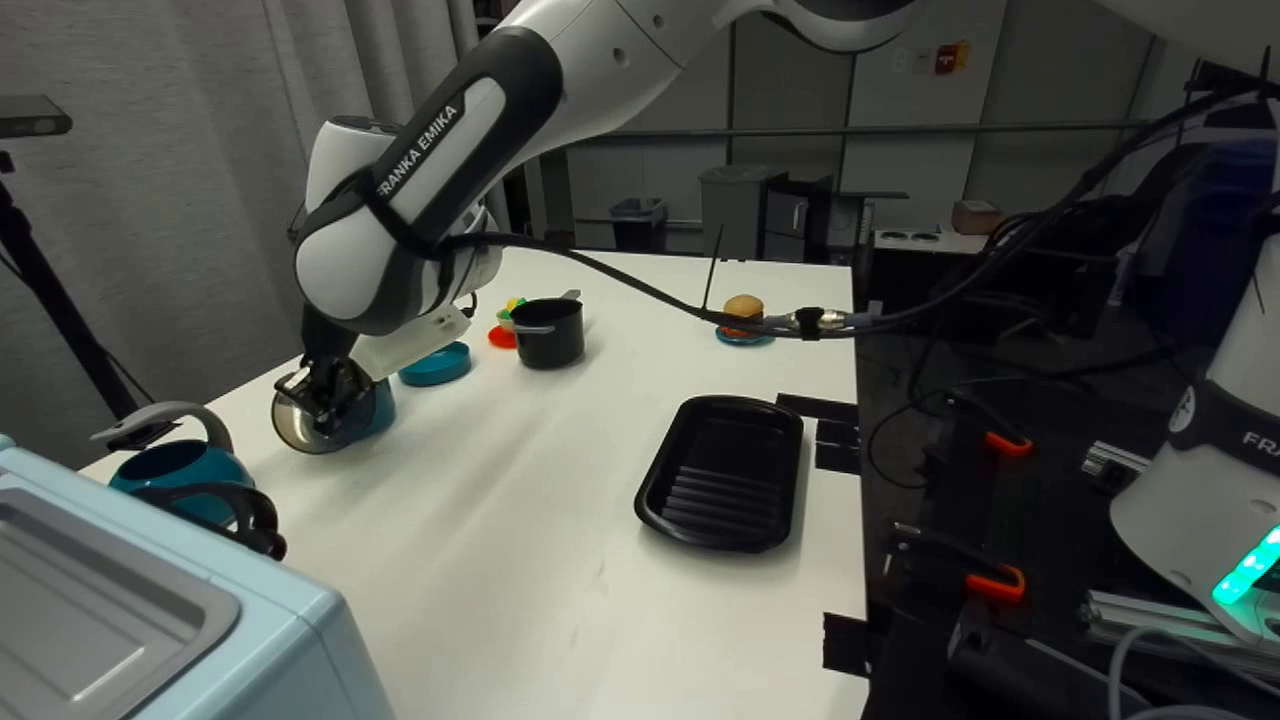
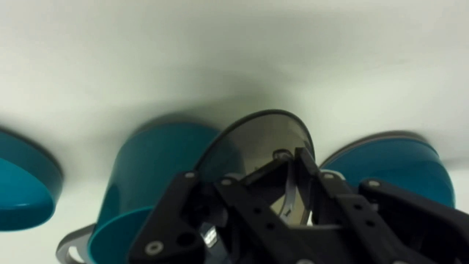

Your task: Take lid from the blue pot and put it on the table

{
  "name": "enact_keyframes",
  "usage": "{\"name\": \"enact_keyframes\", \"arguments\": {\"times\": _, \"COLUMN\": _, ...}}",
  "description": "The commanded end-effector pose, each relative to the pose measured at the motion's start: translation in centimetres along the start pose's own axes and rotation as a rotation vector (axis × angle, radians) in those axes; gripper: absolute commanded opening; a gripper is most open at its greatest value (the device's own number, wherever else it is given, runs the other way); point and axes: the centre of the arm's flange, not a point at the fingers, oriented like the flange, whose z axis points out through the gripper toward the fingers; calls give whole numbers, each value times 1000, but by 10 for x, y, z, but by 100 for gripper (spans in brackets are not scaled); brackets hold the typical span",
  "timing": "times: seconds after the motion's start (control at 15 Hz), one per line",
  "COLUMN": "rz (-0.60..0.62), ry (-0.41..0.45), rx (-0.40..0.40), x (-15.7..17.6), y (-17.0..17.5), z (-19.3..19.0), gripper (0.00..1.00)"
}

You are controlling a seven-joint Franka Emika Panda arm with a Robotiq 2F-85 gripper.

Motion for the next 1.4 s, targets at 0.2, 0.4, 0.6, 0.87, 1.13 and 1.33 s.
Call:
{"name": "enact_keyframes", "arguments": {"times": 0.2, "rz": -17, "ry": -184, "rx": 9, "x": -69, "y": -11, "z": 3, "gripper": 3}}
{"name": "enact_keyframes", "arguments": {"times": 0.4, "rz": 2, "ry": -233, "rx": 12, "x": -80, "y": -17, "z": -2, "gripper": 3}}
{"name": "enact_keyframes", "arguments": {"times": 0.6, "rz": 60, "ry": -312, "rx": -1, "x": -88, "y": -17, "z": -9, "gripper": 3}}
{"name": "enact_keyframes", "arguments": {"times": 0.87, "rz": 116, "ry": -401, "rx": -21, "x": -58, "y": 46, "z": -61, "gripper": 39}}
{"name": "enact_keyframes", "arguments": {"times": 1.13, "rz": 177, "ry": -450, "rx": -39, "x": -45, "y": 87, "z": -87, "gripper": 69}}
{"name": "enact_keyframes", "arguments": {"times": 1.33, "rz": 198, "ry": -440, "rx": -46, "x": -45, "y": 92, "z": -92, "gripper": 90}}
